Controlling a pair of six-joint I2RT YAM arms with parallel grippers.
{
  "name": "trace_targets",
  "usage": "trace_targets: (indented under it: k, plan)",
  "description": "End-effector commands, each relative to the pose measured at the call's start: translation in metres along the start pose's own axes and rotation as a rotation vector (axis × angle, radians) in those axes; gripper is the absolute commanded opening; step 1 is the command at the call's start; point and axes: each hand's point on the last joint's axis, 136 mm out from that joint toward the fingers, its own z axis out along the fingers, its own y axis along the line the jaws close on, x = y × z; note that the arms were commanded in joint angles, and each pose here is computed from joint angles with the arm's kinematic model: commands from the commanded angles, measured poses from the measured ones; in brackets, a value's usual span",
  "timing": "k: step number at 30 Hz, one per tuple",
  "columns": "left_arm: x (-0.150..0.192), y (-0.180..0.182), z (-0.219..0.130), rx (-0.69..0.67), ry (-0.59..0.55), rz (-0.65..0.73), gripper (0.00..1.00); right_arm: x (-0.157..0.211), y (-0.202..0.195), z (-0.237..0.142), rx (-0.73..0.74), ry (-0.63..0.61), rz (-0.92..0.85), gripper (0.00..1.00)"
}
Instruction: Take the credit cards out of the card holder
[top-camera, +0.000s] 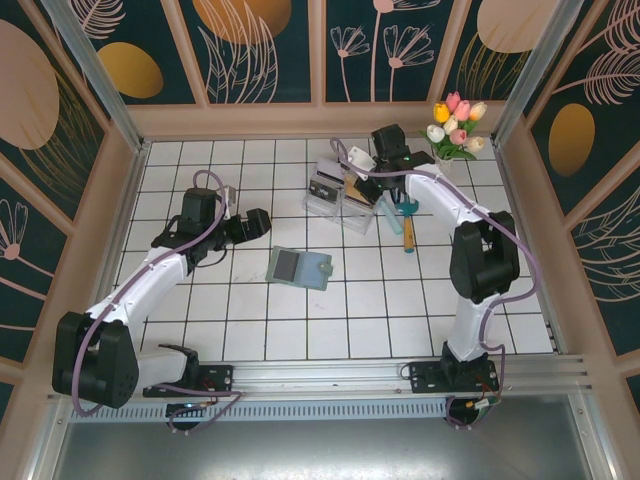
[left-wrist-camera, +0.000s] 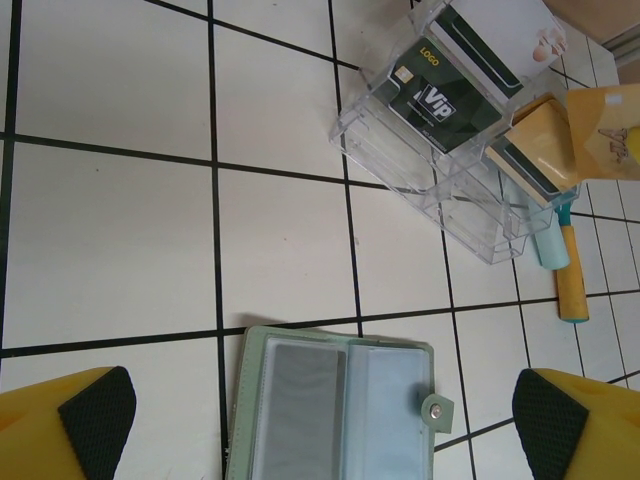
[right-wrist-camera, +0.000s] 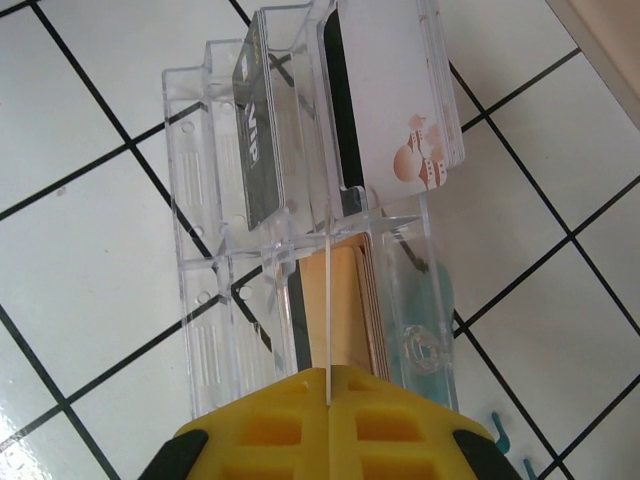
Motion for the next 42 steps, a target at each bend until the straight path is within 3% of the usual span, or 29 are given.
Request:
trace_targets:
  k: [1,15,21,35,42]
  plan:
    - [0.005,0.004,0.004,-0.001,0.020,0.010,0.98,0.010,-0.005,0.000,0.003,0.064,-0.025,0.00]
    - [0.006,-0.004,0.003,0.034,0.044,0.022,0.98,0.023,-0.009,0.008,-0.014,0.162,-0.038,0.00]
    - [0.002,-0.011,-0.002,0.057,0.028,0.036,0.99,0.023,-0.011,0.011,-0.011,0.174,-0.020,0.05]
    - [0.006,-0.015,0.000,0.092,0.047,0.034,0.99,0.011,-0.026,0.018,0.089,0.166,-0.030,0.07]
    - [0.008,-0.015,0.001,0.094,0.055,0.032,0.98,0.012,-0.012,0.025,-0.002,0.182,-0.073,0.08]
